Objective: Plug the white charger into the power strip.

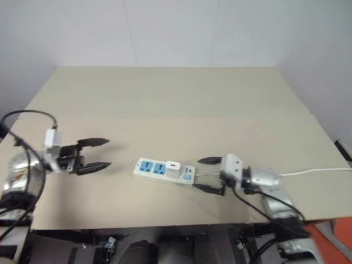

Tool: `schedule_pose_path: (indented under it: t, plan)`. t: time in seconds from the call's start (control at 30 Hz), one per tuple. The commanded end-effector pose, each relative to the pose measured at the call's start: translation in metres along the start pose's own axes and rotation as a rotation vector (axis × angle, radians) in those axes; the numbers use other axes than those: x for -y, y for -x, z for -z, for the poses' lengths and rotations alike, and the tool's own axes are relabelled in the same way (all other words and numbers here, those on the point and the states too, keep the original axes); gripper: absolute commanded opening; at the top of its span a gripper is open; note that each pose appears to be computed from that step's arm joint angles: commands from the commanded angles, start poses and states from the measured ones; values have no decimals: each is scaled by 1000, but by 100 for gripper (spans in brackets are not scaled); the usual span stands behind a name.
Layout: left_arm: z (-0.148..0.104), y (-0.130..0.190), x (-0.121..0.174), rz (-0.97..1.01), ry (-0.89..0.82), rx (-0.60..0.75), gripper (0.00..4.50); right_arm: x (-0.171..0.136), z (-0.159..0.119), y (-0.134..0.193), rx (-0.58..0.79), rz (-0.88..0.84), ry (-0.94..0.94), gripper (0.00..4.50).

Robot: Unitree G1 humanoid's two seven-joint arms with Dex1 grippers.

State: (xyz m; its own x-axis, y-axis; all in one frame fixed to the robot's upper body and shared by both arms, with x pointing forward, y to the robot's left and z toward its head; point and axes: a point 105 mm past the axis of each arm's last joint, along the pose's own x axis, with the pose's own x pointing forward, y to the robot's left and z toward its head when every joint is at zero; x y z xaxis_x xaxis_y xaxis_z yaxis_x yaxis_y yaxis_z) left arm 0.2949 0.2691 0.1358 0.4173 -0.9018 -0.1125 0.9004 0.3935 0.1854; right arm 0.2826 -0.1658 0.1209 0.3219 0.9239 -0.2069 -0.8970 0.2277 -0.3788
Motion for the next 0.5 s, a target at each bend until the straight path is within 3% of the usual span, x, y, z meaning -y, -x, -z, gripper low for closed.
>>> schedule_pose_path:
  t: [0.03,0.2,0.5]
  plan:
    - [-14,22,-2,-60,-69,-33,450,8,-20,26,11,10,47,444]
    - [-15,31,2,-123,-78,-34,450,11,-16,46,-55,26,33,444]
    - [-8,15,4,-181,-115,-38,450,6,-11,41,-84,51,-52,444]
